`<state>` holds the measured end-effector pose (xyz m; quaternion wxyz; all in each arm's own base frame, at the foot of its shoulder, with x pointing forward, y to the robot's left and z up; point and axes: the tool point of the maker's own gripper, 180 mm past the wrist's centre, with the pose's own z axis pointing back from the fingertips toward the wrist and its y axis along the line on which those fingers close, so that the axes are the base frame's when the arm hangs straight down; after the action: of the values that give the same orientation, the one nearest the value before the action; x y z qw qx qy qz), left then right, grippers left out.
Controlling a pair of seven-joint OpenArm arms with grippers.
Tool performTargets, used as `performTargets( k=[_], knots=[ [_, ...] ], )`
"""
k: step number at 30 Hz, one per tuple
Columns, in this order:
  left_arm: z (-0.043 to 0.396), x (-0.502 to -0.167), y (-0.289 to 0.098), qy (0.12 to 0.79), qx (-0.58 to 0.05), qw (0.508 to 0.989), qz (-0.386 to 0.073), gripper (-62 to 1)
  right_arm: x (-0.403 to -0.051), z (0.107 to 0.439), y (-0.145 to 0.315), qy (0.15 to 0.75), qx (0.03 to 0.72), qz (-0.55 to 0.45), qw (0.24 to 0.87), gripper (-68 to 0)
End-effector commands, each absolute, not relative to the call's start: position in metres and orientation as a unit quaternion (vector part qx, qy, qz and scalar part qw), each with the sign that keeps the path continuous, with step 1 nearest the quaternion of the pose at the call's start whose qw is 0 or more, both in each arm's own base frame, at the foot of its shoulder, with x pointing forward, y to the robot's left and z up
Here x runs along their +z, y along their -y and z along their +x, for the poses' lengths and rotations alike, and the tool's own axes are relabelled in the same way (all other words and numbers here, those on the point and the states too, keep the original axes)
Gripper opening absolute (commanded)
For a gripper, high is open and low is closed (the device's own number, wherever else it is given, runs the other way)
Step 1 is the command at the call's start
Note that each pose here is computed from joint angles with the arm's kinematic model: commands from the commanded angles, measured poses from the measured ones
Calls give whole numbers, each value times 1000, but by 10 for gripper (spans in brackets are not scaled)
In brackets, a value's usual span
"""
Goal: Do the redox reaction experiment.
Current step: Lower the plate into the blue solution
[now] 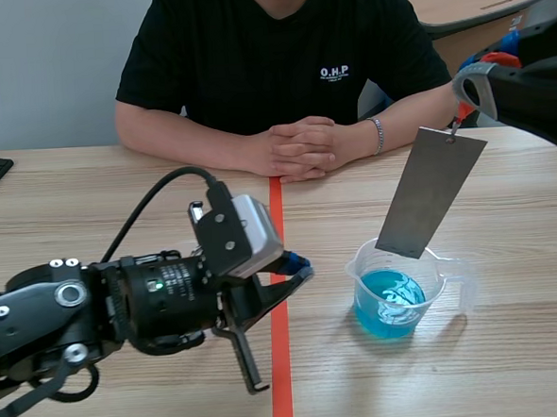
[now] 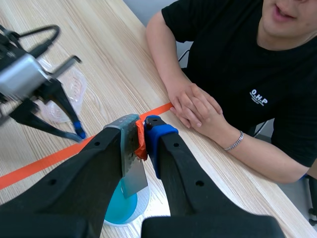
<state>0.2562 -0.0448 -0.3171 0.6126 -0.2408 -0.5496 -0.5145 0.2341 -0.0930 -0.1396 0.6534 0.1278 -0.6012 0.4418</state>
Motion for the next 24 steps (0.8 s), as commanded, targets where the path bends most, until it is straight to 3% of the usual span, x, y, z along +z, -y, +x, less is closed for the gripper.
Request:
performTargets(
  k=[1,5,11,24],
  knots=[
    [256,-301,34,565,-496,611,-248,-563,-134,233,91,606,447,129,645,-658],
    [242,-290,1,562,-483,626,-242,-563,-135,233,92,606,448,127,645,-658],
    [221,-281,-49,562,-464,655,-197,-563,-136,234,94,606,445,127,647,-658],
    [168,-316,-142,520,-356,771,-90,-563,-151,238,98,603,440,132,652,-658]
  ],
)
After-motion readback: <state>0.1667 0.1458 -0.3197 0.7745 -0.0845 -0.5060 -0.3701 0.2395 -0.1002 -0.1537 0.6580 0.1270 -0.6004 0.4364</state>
